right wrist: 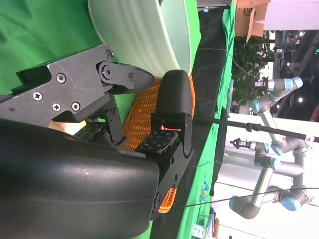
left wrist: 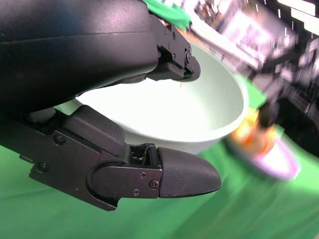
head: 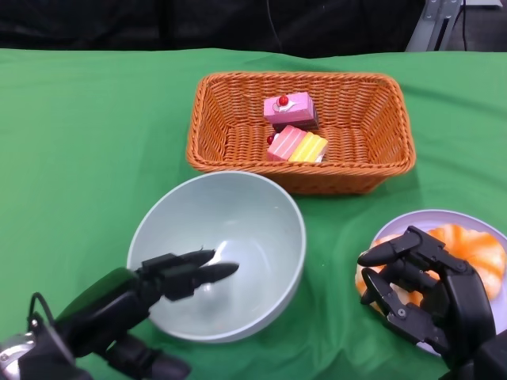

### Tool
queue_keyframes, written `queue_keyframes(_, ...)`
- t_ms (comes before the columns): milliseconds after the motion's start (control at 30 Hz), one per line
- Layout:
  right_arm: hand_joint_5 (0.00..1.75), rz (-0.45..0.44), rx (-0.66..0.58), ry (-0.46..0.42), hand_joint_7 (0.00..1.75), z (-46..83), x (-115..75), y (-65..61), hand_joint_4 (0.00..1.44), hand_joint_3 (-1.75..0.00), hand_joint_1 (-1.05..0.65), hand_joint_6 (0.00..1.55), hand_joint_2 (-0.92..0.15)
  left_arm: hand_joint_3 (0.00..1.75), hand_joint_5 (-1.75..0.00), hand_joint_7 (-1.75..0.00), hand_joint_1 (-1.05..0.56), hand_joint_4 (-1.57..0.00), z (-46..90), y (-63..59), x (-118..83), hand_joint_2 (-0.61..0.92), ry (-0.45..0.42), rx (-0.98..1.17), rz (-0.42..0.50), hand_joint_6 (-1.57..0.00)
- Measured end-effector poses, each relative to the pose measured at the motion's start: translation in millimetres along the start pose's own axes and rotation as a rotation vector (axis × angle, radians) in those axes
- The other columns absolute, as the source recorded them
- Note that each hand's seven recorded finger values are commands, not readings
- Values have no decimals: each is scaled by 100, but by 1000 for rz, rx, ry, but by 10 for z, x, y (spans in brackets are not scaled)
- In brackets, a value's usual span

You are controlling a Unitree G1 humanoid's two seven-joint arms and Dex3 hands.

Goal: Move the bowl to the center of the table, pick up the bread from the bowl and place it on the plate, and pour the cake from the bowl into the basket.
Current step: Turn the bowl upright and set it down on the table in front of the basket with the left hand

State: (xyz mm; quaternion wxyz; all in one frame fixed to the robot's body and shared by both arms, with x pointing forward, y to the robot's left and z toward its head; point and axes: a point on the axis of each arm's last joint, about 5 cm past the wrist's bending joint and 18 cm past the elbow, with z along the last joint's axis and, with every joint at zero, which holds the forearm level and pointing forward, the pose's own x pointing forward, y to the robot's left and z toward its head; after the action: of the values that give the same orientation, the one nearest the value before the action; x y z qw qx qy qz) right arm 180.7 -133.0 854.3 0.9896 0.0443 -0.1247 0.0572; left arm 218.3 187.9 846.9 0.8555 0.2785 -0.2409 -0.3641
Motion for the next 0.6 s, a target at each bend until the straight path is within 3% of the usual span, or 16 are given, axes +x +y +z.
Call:
queue_keyframes(167, 153, 5, -7, 1, 109, 0, 0, 4, 75, -59, -11, 72, -72, 54, -23, -10, -96, -66, 42, 44, 106, 92, 31, -209, 116, -57)
queue_keyframes(300, 153, 5, -7, 3, 108, -3, -1, 4, 75, -58, -14, 73, -72, 41, -30, -13, -73, -83, 49, 130, 148, 92, 35, -491, 187, -71)
queue_keyframes(333, 153, 4, -7, 4, 108, -4, -2, 3, 75, -58, -14, 72, -72, 33, -36, -16, -55, -93, 47, 147, 147, 92, 33, -573, 206, -82)
queue_keyframes(367, 153, 3, -6, 4, 109, -6, -3, 1, 75, -58, -14, 72, -73, 31, -42, -18, -46, -96, 48, 160, 147, 92, 32, -658, 221, -88)
queue_keyframes(433, 153, 0, -4, 7, 109, -11, -6, -3, 74, -58, -14, 72, -73, 32, -80, -25, -35, -92, 71, 175, 138, 92, 25, -789, 260, -100)
queue_keyframes(467, 153, -2, -2, 7, 109, -12, -7, -5, 74, -58, -13, 72, -73, 35, -106, -37, -33, -85, 88, 176, 132, 92, 23, -810, 279, -102)
queue_keyframes(533, 153, -5, 1, 7, 110, -13, -9, -8, 74, -59, -13, 72, -72, 47, -132, -77, -32, -76, 123, 162, 155, 90, 15, -815, 309, -90)
queue_keyframes(567, 154, -3, 1, 7, 110, -13, -8, -6, 74, -59, -12, 72, -72, 65, -146, -106, -31, -74, 132, 142, 167, 83, 12, -811, 320, -81)
queue_keyframes(600, 154, -1, 2, 7, 110, -13, -8, -6, 74, -59, -12, 71, -72, 76, -152, -119, -30, -74, 136, 121, 171, 78, 14, -805, 330, -78)
